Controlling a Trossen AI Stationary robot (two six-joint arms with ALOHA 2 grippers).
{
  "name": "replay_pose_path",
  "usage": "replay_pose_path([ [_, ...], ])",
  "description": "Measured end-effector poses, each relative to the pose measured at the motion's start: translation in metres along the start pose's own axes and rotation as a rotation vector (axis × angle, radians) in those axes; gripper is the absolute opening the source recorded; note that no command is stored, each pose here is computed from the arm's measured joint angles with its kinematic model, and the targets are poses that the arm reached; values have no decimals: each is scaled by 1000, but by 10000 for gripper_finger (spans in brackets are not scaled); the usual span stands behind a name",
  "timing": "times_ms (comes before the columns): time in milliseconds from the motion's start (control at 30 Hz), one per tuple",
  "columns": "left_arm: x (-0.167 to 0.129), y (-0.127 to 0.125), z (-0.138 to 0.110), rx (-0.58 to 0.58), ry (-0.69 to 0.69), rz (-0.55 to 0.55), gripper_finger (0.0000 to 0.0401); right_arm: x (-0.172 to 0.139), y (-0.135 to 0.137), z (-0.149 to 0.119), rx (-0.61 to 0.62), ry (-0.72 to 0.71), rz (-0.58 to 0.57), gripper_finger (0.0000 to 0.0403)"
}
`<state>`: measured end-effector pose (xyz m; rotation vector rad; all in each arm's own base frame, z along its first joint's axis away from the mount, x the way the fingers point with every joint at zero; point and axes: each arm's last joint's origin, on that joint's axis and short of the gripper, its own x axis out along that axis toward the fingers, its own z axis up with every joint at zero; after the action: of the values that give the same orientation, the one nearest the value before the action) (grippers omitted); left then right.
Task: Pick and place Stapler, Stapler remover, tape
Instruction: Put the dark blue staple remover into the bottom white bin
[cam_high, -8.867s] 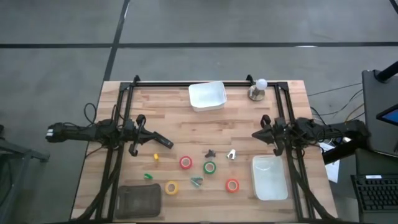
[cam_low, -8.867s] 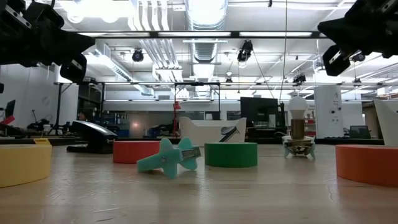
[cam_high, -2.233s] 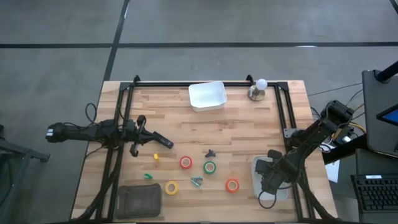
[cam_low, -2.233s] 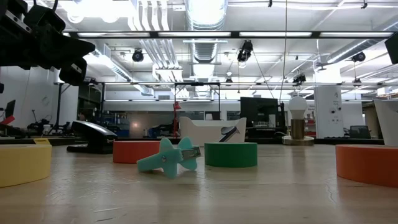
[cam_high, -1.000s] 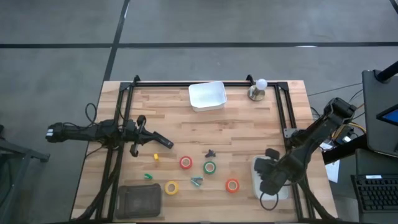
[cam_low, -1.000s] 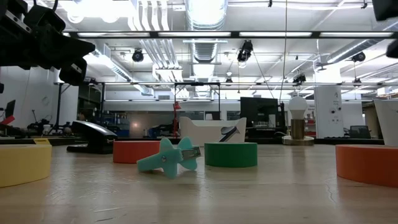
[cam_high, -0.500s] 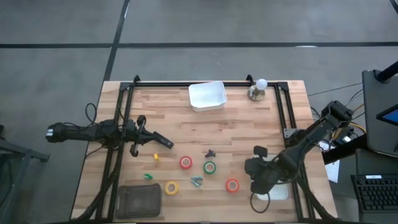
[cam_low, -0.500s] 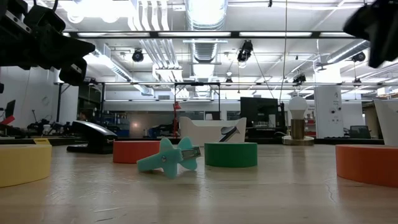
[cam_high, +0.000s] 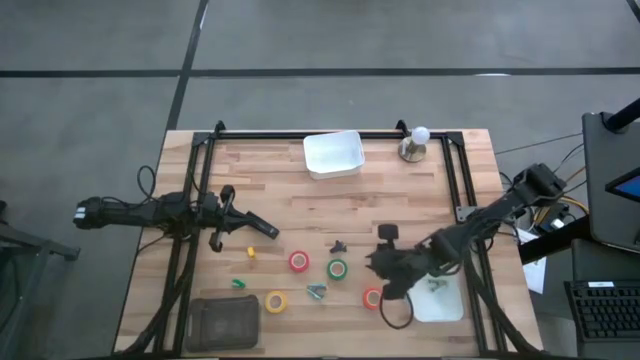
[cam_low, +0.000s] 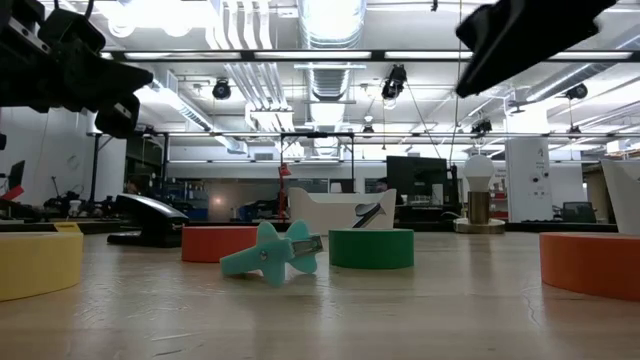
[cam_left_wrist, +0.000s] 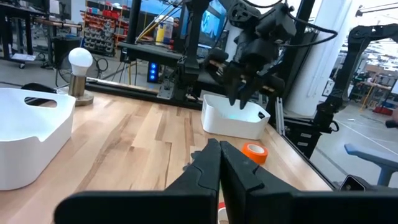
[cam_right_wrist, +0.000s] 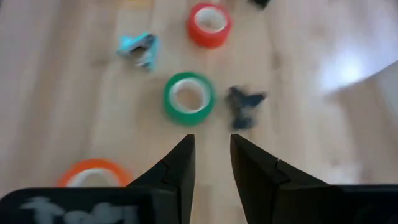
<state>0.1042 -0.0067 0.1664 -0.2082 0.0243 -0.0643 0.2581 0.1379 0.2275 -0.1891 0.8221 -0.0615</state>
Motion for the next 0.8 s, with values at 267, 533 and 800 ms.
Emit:
replay_pose_path([
  [267, 0, 0, 0, 0, 2, 0, 7, 38, 2, 1, -303, 2, -109, 141],
  [533, 0, 0, -1, 0, 8, 2, 7, 72, 7, -1, -465, 56, -179, 193],
  [800, 0, 0, -1, 0, 13, 3, 7, 96, 10, -5, -604, 112, -239, 186],
])
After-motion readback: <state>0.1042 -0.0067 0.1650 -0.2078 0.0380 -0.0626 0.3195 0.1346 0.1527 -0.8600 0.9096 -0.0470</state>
